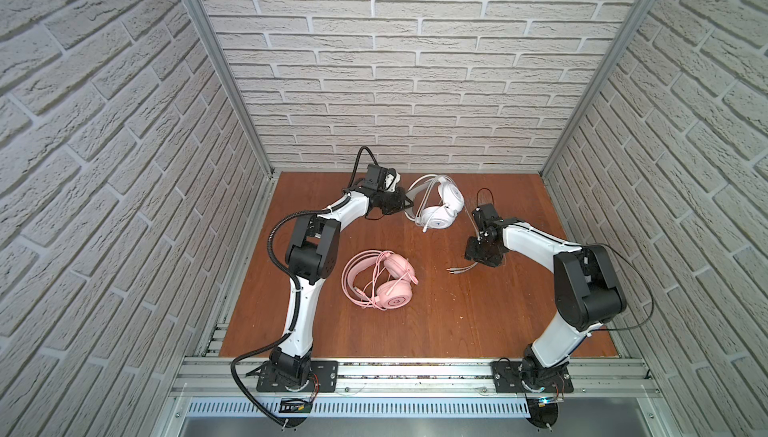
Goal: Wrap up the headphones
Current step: 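Lower the open right gripper over the two grey plug ends on the table, then close the right gripper on the two grey plug ends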
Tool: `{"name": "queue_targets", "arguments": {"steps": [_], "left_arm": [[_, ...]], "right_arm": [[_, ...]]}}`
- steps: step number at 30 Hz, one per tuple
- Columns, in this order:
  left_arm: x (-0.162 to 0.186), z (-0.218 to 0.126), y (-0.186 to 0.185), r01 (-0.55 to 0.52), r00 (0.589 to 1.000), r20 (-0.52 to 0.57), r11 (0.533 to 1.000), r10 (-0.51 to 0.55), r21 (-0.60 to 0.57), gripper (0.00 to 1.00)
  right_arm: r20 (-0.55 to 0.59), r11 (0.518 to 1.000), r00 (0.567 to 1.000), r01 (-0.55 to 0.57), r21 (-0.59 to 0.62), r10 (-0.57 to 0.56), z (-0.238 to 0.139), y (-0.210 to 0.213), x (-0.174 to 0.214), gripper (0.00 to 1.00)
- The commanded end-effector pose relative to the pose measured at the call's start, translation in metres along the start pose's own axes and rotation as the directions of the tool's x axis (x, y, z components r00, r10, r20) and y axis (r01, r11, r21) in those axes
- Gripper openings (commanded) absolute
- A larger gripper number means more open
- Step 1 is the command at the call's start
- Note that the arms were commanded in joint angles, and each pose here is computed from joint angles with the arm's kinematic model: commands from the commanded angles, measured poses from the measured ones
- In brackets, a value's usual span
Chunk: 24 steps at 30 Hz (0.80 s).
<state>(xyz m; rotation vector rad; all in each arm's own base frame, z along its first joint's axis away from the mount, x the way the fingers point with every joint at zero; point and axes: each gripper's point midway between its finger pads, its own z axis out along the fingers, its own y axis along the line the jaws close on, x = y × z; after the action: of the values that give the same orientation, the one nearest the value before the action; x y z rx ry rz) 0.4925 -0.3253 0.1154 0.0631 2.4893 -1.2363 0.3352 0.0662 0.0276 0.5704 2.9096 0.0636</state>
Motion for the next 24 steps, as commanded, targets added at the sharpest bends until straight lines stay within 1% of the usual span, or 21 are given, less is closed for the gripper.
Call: {"name": "queue_targets", "arguments": {"steps": [1, 3, 5, 7, 14, 19, 24], "left_arm": [[-0.012, -0.009, -0.019, -0.048, 0.998, 0.042, 0.995, 0.045, 0.087, 0.00], [-0.015, -0.012, -0.017, -0.044, 0.998, 0.050, 0.995, 0.040, 0.086, 0.00], [-0.015, -0.012, -0.015, -0.041, 0.998, 0.050, 0.996, 0.037, 0.082, 0.00], [-0.015, -0.012, -0.013, -0.037, 0.998, 0.049, 0.996, 0.033, 0.079, 0.00], [-0.014, -0.013, -0.010, -0.025, 0.998, 0.052, 0.997, 0.022, 0.073, 0.00], [-0.015, -0.012, -0.009, -0.018, 0.998, 0.054, 0.997, 0.014, 0.075, 0.00], [-0.016, -0.014, -0.011, -0.021, 0.998, 0.060, 0.997, 0.016, 0.079, 0.00]], "right_arm": [[0.000, 0.998, 0.999, 0.034, 0.048, -0.034, -0.003, -0.004, -0.001, 0.57], [-0.029, 0.996, 0.998, 0.061, 0.065, -0.059, 0.000, -0.006, 0.002, 0.56], [-0.090, 0.991, 0.992, 0.101, 0.091, -0.093, 0.002, -0.010, 0.009, 0.53], [-0.125, 0.985, 0.985, 0.136, 0.109, -0.122, 0.004, -0.013, 0.014, 0.53], [-0.231, 0.948, 0.952, 0.246, 0.200, -0.199, 0.001, -0.040, 0.028, 0.53], [-0.244, 0.925, 0.941, 0.293, 0.242, -0.234, -0.009, -0.054, 0.024, 0.53], [-0.231, 0.916, 0.942, 0.303, 0.262, -0.246, -0.019, -0.067, 0.014, 0.55]]}}
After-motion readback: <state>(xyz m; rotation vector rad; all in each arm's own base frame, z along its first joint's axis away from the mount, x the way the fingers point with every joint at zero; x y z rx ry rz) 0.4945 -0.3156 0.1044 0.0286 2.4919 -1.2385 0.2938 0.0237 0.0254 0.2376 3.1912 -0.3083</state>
